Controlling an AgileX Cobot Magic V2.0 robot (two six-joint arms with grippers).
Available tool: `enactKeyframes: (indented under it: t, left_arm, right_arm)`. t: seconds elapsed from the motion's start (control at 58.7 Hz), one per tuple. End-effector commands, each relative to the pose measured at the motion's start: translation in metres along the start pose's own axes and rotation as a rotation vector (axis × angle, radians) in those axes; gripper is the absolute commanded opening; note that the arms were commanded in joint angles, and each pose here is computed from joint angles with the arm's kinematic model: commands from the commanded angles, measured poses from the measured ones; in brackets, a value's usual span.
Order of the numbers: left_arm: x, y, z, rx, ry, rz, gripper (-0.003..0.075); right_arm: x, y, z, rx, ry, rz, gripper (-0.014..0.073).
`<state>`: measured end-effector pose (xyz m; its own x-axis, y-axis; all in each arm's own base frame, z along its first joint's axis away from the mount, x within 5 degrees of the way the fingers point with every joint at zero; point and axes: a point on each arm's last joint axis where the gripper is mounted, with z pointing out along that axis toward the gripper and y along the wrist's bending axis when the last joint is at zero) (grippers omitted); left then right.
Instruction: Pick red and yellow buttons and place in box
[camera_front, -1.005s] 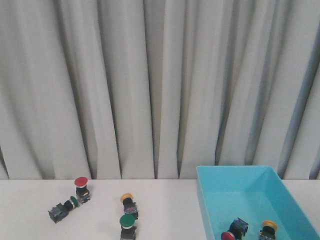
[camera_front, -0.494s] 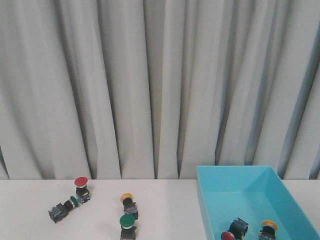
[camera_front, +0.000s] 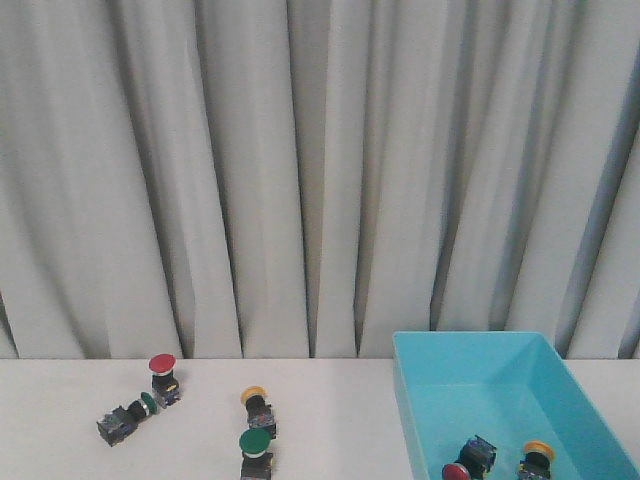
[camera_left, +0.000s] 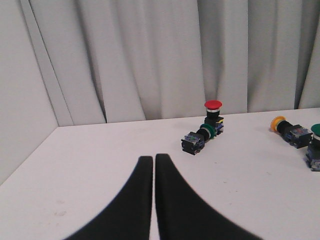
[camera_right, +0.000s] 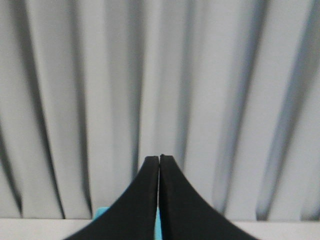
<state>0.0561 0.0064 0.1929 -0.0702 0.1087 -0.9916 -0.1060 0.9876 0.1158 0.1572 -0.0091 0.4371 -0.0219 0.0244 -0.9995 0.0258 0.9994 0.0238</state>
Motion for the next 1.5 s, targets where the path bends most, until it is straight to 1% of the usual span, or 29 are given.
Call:
enactKeyframes:
  t: [0.0, 0.051, 0.102, 0.221, 0.255, 0.323, 0.392, 0.511, 0.613, 0.749, 0.936, 1.056, 1.481]
  left_arm:
    - [-0.004, 0.0, -0.001, -0.008, -0.07, -0.018, -0.0007]
    - [-0.004, 0.0, -0.001, -0.008, -0.07, -0.018, -0.0007]
    - [-0.004, 0.0, -0.001, -0.008, -0.07, -0.018, -0.0007]
    - [-0.004, 0.0, -0.001, -0.008, -0.07, -0.018, -0.0007]
    - [-0.004, 0.0, -0.001, -0.008, -0.07, -0.018, -0.0007]
    - [-0.004, 0.0, -0.001, -0.008, -0.07, -0.018, -0.0007]
    - [-0.004, 0.0, -0.001, -0.008, -0.07, -0.018, -0.0007]
    - [-0.004, 0.0, -0.001, -0.008, -0.071, -0.018, -0.0006]
    - [-0.004, 0.0, -0.001, -0.008, -0.071, -0.018, -0.0006]
    - [-0.004, 0.0, -0.001, -0.008, -0.071, -0.018, -0.0006]
    - [-0.004, 0.0, -0.001, -0.008, -0.071, -0.018, -0.0006]
    - [-0.004, 0.0, -0.001, -0.008, -0.071, -0.018, -0.0006]
    - [-0.004, 0.0, -0.001, -0.008, -0.071, -0.018, -0.0006]
  right_arm:
    - [0.005, -0.005, -0.012, 0.06, -0.153, 0.026, -0.0008]
    - [0.019, -0.004, -0.015, 0.053, -0.164, 0.01, -0.0008]
    - [0.034, 0.001, -0.019, 0.024, -0.159, -0.027, -0.0008]
    - [0.072, 0.016, -0.028, -0.095, -0.093, -0.125, -0.0008]
    - [0.081, 0.02, -0.031, -0.128, -0.082, -0.138, -0.0008]
    - [0.099, 0.023, -0.038, -0.173, -0.065, -0.121, -0.0008]
    - [0.116, 0.021, -0.046, -0.171, -0.062, -0.092, -0.0008]
    - [0.147, 0.015, -0.058, -0.135, -0.036, -0.07, -0.0008]
    - [0.171, 0.012, -0.068, -0.127, -0.026, -0.081, -0.0008]
    - [0.194, 0.01, -0.08, -0.127, -0.044, -0.099, -0.0008]
    - [0.227, 0.008, -0.089, -0.125, -0.038, -0.088, -0.0008]
    - [0.24, 0.007, -0.093, -0.126, -0.061, -0.07, -0.0008]
    - [0.242, 0.006, -0.096, -0.124, -0.072, -0.063, -0.0008]
